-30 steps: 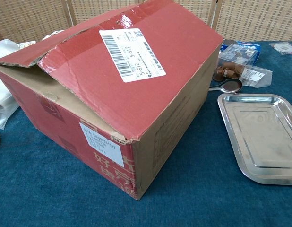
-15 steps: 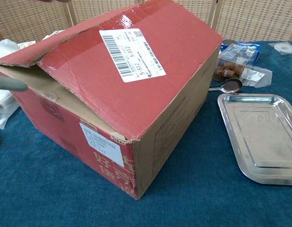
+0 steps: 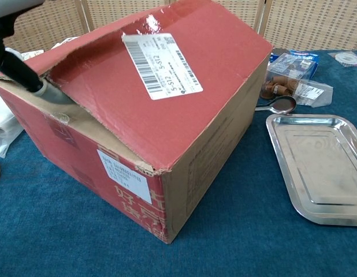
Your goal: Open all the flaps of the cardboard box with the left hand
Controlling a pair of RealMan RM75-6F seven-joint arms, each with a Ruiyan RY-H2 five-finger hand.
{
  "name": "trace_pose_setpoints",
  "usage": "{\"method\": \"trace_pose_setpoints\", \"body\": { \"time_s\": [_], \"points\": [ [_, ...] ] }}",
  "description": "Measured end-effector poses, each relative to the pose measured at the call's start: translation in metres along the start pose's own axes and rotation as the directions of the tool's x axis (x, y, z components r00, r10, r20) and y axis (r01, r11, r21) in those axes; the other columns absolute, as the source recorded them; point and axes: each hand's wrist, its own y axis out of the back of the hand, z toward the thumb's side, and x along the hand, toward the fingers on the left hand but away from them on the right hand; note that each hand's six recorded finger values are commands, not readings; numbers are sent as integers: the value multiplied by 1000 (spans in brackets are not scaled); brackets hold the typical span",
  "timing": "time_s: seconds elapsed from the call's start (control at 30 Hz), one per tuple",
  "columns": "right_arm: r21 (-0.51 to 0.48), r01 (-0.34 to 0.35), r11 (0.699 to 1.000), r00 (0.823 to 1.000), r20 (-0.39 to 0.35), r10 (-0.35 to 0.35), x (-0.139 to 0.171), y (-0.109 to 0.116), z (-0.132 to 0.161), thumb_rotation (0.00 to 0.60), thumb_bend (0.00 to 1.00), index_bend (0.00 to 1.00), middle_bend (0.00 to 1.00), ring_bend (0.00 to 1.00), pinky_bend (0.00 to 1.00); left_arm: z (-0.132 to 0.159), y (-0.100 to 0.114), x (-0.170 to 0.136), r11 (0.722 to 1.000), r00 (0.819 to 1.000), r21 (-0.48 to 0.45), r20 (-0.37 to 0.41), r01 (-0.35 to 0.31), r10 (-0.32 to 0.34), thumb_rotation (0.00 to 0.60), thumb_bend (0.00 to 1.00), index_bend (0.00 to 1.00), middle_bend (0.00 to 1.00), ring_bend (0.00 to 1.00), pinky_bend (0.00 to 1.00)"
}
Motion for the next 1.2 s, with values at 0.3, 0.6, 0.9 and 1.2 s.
{"method": "trace_pose_setpoints", "body": {
  "time_s": [0.3, 0.6, 0.9, 1.2],
  "points": [
    [-5, -2, 1000, 1000, -5, 2, 1, 1, 2, 600, 0, 0, 0, 0, 0, 1, 12, 12, 995, 996, 18, -10, -93, 93, 600, 0, 0, 0, 0, 0],
    [-8, -8, 1000, 1000, -12, 8, 2, 0, 4, 600, 0, 0, 0, 0, 0, 10, 32, 27, 987, 987, -1, 15, -160, 160, 600, 0, 0, 0, 0, 0],
    [-13, -12, 1000, 1000, -14, 12, 2, 1, 4, 600, 0, 0, 0, 0, 0, 28, 53, 36, 978, 978, -60, 48, -201, 204, 600, 0, 0, 0, 0, 0],
    [-14, -12, 1000, 1000, -15, 12, 1, 1, 5, 600, 0, 0, 0, 0, 0, 49, 54, 52, 972, 973, -116, 85, -203, 214, 600, 0, 0, 0, 0, 0]
  ]
}}
